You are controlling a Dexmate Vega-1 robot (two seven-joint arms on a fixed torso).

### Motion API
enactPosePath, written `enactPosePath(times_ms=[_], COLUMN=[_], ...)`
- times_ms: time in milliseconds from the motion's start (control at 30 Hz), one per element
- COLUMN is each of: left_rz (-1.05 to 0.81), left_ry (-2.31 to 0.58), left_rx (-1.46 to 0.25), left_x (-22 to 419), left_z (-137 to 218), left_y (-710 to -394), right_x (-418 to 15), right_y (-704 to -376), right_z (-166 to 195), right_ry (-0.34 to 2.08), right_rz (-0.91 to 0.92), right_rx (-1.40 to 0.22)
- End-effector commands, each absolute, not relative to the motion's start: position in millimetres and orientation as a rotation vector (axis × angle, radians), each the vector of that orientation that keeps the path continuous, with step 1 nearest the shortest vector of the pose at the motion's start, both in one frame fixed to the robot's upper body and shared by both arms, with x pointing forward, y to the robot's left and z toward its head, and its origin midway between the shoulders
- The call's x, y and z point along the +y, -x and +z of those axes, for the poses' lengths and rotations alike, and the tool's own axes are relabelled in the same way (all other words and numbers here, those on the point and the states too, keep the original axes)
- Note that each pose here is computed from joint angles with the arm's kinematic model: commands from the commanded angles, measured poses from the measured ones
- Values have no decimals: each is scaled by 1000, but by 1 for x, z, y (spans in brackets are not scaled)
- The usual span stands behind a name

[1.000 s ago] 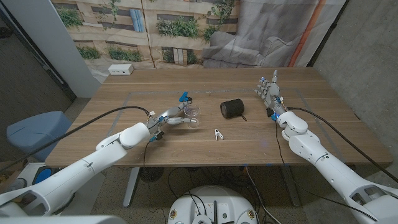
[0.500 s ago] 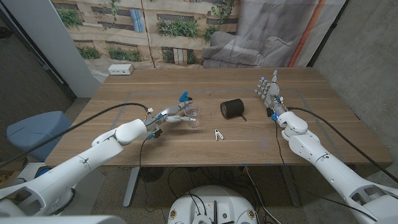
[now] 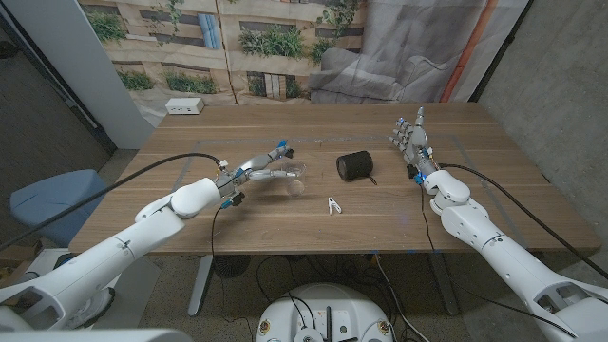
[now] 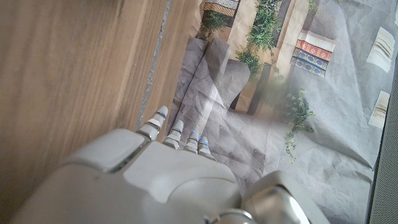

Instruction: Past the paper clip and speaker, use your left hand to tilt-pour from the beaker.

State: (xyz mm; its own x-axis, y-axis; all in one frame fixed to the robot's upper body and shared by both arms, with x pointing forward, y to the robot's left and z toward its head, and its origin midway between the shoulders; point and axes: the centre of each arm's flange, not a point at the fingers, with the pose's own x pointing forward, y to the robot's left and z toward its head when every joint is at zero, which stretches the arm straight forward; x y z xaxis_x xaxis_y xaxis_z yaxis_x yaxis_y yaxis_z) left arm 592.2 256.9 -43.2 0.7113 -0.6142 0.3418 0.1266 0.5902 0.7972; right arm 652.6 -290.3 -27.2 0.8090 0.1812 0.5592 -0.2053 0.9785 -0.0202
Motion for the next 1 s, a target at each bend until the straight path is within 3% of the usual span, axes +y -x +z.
enactPosePath(times_ms=[33,467,1000], left_rz=[-370,-308,-242], left_ry=[-711,-576,-395], left_rx=[-693,-683,-691], left_x=[268,285,290], left_z=[-35,-41,-45], left_y=[-591,-603,-641], right_x=[-290,-290,-290], right_y=[-653,-652,-653], right_z=[-27,-27,-27], right_ry=[-42,-42,-42], right_rz=[207,207,207], right_rx=[-593,-593,-593])
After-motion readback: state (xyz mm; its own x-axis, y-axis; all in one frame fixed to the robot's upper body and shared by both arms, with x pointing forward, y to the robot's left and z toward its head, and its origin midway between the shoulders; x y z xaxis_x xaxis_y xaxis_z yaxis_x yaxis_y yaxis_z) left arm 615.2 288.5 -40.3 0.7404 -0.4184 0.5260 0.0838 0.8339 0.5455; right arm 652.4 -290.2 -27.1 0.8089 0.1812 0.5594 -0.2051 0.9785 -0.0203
